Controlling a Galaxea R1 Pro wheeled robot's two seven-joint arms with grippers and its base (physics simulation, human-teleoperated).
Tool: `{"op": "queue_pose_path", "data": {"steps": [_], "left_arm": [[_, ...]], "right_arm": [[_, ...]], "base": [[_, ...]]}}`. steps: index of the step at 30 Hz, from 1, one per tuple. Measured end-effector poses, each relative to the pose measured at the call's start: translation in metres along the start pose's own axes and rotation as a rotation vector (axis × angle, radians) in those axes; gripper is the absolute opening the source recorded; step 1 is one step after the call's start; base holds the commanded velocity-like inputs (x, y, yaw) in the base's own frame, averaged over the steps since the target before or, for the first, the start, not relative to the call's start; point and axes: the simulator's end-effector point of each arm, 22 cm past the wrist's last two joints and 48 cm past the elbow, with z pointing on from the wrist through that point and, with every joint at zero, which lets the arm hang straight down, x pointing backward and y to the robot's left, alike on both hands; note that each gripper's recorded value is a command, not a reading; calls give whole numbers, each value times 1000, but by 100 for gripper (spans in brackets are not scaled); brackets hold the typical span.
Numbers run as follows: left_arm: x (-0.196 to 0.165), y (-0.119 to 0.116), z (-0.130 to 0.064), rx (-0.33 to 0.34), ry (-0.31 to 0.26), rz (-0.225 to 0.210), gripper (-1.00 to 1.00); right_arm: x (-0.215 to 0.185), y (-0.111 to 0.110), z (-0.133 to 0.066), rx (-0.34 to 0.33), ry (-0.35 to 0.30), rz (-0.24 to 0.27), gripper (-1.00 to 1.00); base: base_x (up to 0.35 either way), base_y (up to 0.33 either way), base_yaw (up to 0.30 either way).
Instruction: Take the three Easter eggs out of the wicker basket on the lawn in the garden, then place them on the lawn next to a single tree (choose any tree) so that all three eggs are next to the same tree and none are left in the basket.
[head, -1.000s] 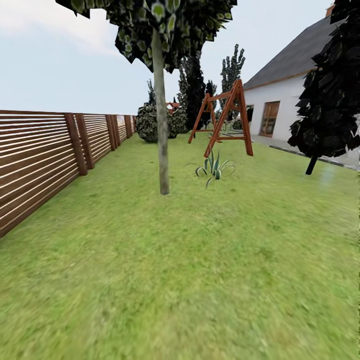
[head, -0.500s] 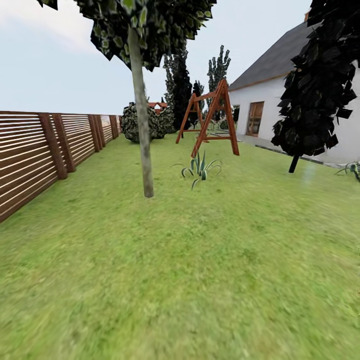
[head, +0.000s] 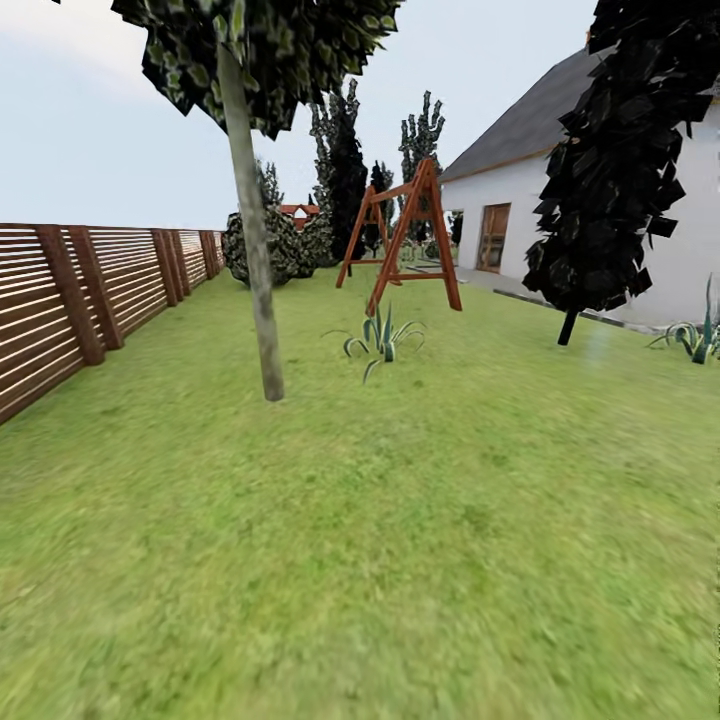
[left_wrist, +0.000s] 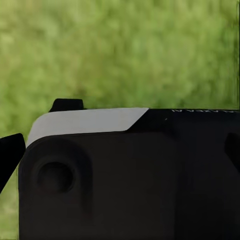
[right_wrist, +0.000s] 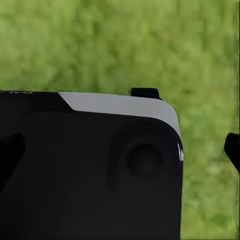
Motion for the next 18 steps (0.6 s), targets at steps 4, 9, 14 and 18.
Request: {"op": "queue_pose_path", "data": {"steps": [4, 9, 14, 18], "left_arm": [[3, 0, 0, 2, 6, 0, 100], [4, 0, 0, 2, 8, 1, 100], [4, 0, 0, 2, 9, 1, 100], [4, -1, 0, 2, 9, 2, 100]], "right_arm": [[0, -1, 0, 1, -1, 0, 100], [-1, -1, 0, 1, -3, -1, 100], [-1, -1, 0, 1, -3, -2, 100], [0, -1, 0, 1, -2, -2, 100]], "base": [[231, -222, -195], [233, -219, -243], [234, -219, -257], [240, -217, -259]]}}
